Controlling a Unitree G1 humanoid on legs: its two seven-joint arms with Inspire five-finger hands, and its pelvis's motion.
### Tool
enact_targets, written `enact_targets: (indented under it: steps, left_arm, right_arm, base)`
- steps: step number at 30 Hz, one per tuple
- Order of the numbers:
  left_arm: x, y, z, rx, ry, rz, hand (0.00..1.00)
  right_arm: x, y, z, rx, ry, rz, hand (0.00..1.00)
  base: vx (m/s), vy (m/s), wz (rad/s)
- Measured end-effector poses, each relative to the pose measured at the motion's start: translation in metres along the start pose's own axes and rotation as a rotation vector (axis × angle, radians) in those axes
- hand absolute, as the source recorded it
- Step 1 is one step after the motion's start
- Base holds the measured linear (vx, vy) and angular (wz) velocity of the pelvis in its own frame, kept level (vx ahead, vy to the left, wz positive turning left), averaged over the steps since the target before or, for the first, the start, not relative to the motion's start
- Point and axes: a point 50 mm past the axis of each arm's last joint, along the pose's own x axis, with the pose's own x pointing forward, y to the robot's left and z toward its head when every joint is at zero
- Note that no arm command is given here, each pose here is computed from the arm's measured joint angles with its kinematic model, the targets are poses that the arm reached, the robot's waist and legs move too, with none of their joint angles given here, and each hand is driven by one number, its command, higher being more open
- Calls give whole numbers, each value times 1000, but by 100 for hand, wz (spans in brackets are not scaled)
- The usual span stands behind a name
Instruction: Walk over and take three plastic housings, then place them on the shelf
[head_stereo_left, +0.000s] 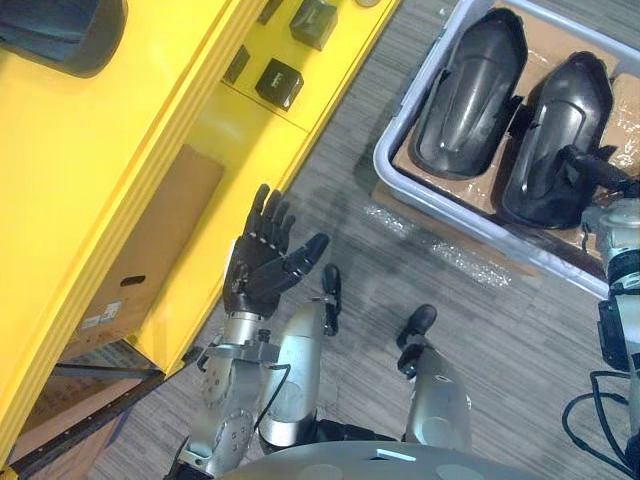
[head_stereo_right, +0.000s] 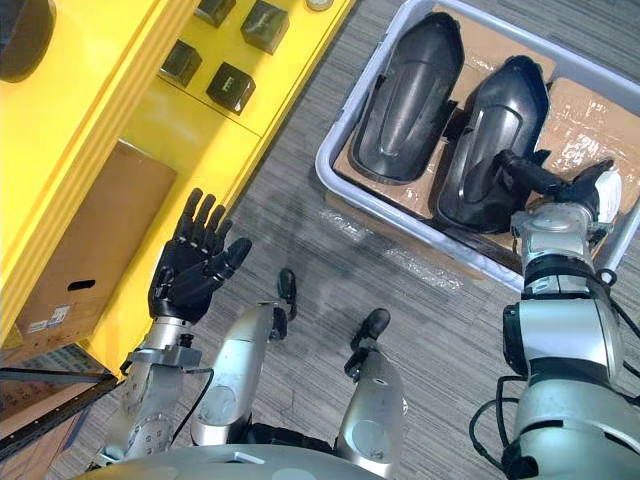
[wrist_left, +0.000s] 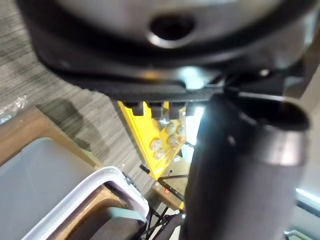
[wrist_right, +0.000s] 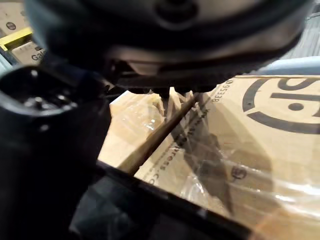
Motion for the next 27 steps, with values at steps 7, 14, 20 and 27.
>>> enact_targets:
  steps: [7, 14, 20, 27]
  left_arm:
    - [0, 2, 0, -76, 1, -2, 100]
    - [0, 2, -2, -105, 23, -8, 100]
    - [0, 5, 11, -101, -15, -2, 100]
    - [-6, 15, 56, -40, -188, 45, 100]
  right_arm:
    - [-1, -1, 5, -244, -52, -21, 0]
    - [2, -14, 6, -513, -46, -78, 0]
    - [-2, -7, 8, -519, -99, -52, 0]
    - [-26, 18, -21, -588, -220, 21, 0]
  base:
    - [0, 0, 0]
    - [-1, -30, 4]
    - [2, -25, 6]
    - [10, -2, 8]
